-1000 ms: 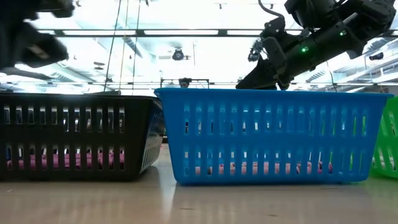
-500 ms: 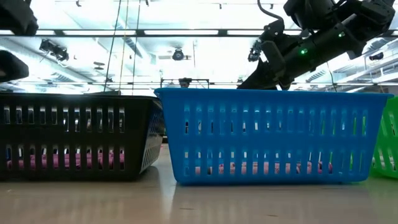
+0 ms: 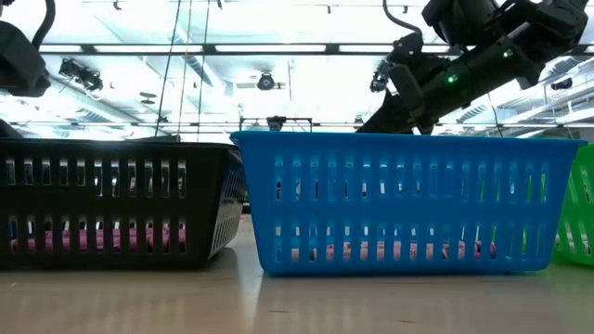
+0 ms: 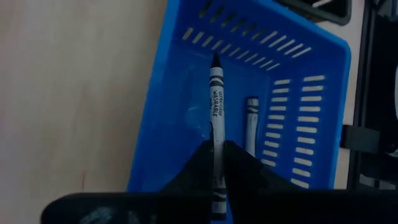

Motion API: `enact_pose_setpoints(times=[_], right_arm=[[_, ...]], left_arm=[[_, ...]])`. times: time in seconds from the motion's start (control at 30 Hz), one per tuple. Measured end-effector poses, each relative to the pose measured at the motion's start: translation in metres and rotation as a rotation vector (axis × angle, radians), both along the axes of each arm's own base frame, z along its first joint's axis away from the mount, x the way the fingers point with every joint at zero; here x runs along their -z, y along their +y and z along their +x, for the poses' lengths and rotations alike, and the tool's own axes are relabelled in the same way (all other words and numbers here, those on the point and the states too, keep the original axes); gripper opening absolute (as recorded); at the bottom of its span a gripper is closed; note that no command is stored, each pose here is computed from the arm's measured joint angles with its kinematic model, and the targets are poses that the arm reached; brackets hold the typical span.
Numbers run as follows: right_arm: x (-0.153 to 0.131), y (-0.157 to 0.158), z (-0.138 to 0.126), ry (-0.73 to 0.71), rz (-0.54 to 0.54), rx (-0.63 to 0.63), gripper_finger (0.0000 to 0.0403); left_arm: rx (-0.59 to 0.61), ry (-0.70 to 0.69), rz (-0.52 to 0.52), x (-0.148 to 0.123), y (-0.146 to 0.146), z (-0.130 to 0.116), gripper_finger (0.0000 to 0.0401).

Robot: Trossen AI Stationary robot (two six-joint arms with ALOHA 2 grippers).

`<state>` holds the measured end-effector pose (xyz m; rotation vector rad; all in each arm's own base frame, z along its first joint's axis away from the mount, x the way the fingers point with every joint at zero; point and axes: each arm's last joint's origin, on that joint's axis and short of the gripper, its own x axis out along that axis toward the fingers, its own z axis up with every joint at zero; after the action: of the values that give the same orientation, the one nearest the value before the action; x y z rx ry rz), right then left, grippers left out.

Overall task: Sort crayons
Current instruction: Put the black crayon into the left blue bin

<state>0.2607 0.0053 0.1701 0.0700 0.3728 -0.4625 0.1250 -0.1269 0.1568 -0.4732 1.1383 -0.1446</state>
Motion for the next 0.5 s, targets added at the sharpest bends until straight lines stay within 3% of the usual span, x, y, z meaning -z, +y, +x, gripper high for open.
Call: enact_pose_setpoints(times=[0.27,0.5], right_arm=[[0.0,-0.001,0.0,0.001,0.001,0.001,0.0086],[0.0,-0.001,0.0,0.001,0.002,-0.001,0.0086]], left_arm=[[0.005,0.022,-0.012,0.0,0.0,-0.001,0.0098],[0.074,-0.021,-0.074,-0.023,-0.003,0.015,0.0102]])
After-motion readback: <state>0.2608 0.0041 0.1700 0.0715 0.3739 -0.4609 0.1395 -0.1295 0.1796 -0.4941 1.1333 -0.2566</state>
